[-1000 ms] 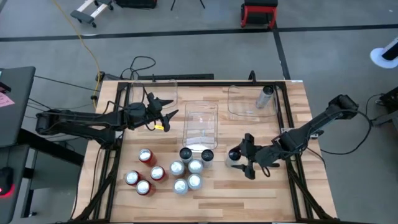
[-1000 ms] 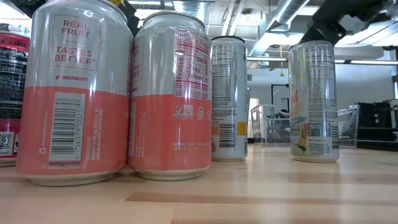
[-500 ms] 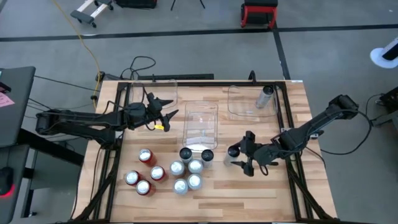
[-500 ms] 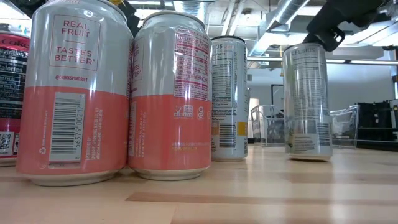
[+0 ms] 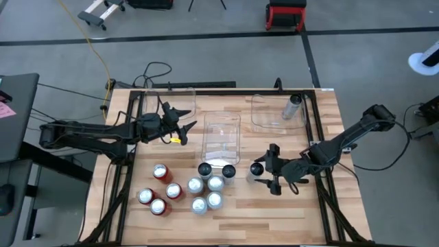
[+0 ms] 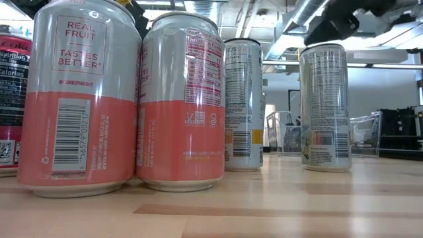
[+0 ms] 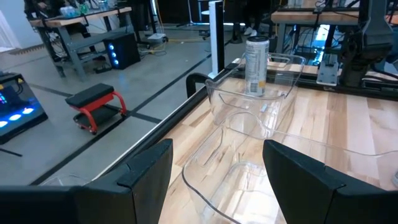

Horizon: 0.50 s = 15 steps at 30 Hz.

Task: Sort soda cans
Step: Put the right black and white soda can in the right transparent bin

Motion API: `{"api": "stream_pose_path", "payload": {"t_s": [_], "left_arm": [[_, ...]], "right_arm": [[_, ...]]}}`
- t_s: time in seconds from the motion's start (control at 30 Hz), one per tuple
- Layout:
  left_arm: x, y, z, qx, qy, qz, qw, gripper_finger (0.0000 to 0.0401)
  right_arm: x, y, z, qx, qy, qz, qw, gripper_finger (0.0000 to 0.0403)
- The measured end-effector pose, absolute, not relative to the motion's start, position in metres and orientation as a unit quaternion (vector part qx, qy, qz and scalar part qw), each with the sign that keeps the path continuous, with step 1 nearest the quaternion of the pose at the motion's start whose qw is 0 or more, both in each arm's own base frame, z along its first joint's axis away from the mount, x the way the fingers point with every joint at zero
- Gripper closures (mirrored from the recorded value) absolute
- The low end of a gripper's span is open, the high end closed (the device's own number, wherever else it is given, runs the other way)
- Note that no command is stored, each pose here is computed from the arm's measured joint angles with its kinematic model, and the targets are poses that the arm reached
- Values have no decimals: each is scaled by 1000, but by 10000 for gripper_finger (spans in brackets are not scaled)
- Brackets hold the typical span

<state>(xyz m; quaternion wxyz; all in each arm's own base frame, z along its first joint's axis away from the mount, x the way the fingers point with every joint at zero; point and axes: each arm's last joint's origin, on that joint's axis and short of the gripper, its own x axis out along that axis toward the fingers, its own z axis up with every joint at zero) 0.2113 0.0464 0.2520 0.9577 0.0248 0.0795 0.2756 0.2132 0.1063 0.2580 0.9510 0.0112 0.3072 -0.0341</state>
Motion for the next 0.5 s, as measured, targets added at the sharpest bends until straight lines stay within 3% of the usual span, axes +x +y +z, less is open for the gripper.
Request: {"api": "stream_pose_path", "payload": {"t_s": [0.5], "left_arm": [[211,46,252,22,79,276,958,154]], "right_arm": [[213,107,255,38,321,-10,946,35]]}}
